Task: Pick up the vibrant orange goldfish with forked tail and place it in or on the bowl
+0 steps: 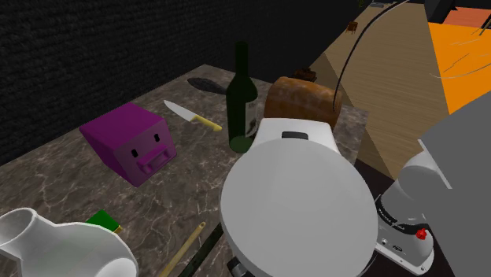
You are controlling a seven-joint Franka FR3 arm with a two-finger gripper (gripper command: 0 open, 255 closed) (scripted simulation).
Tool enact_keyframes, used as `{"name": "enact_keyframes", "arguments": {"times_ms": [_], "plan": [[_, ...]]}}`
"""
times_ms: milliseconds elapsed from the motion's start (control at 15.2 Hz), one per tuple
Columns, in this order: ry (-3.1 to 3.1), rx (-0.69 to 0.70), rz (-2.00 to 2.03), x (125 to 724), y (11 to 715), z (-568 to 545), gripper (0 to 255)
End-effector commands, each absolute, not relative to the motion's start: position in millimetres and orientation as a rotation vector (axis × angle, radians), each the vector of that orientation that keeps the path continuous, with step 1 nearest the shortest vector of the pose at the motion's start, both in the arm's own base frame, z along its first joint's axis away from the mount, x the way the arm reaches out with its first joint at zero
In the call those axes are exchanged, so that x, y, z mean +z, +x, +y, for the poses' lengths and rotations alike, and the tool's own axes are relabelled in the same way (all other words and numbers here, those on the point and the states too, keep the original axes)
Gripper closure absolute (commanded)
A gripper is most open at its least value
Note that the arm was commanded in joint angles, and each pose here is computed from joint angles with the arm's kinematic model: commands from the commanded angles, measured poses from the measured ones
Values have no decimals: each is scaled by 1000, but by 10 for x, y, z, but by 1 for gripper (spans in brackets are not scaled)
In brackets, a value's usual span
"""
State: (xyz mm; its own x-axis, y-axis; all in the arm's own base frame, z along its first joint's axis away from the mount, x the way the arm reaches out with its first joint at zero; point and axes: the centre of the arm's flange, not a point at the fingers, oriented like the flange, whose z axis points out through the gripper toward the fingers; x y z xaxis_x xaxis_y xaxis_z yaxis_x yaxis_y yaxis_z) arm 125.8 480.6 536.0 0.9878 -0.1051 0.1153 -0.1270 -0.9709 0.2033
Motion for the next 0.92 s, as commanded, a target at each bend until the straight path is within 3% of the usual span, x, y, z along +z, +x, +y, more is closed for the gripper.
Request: {"name": "enact_keyframes", "arguments": {"times_ms": [0,66,132,462,858], "plan": [[2921,153,-172,5359,1258,4806,255],[2921,153,-172,5359,1258,4806,255],[2921,153,-172,5359,1258,4806,0],[2921,153,-172,5359,1258,4806,0],[2921,153,-172,5845,1213,4914,0]]}}
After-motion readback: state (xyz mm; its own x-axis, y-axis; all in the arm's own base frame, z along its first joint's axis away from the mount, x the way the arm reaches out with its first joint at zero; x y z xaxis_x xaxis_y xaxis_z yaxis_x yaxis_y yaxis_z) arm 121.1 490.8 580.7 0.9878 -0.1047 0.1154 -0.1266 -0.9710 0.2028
